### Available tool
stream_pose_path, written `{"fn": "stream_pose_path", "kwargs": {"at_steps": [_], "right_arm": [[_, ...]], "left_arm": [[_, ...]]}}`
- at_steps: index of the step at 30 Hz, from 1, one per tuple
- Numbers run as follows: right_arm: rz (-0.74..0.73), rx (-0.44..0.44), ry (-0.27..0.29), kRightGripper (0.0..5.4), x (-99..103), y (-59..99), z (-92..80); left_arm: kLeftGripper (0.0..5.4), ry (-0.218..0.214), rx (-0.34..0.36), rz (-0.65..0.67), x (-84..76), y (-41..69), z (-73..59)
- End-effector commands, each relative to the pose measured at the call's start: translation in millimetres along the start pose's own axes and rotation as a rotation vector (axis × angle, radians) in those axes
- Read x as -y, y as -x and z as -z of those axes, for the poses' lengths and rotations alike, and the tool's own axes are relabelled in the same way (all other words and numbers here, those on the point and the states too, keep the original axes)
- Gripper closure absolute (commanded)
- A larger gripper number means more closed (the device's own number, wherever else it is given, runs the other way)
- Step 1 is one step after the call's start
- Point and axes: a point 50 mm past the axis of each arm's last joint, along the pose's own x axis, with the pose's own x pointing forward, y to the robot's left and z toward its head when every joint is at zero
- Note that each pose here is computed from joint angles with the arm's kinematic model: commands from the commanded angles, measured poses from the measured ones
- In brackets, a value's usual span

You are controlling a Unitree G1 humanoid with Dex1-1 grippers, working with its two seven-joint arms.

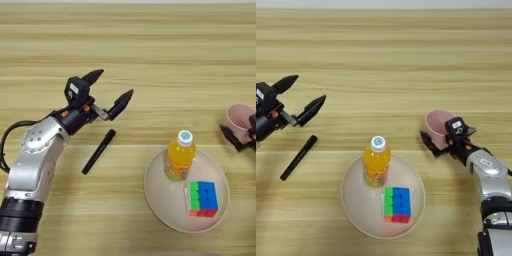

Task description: Move the objects on the table

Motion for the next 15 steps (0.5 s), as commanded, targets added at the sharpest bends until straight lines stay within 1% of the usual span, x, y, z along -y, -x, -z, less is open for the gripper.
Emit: {"fn": "stream_pose_path", "kwargs": {"at_steps": [1,6,15], "right_arm": [[-0.005,0.039,0.021,0.04,1.5,-2.3,-8.6],[0.019,0.085,0.023,0.04,5.6,-3.5,-17.5],[0.009,0.088,0.016,0.04,5.9,-1.8,-16.8]], "left_arm": [[0.0,-0.028,-0.007,-0.005,-3.6,1.1,-1.1],[0.0,-0.026,-0.005,-0.003,-3.4,0.2,-1.1],[0.0,-0.028,-0.001,-0.002,-3.3,-1.0,-1.6]]}}
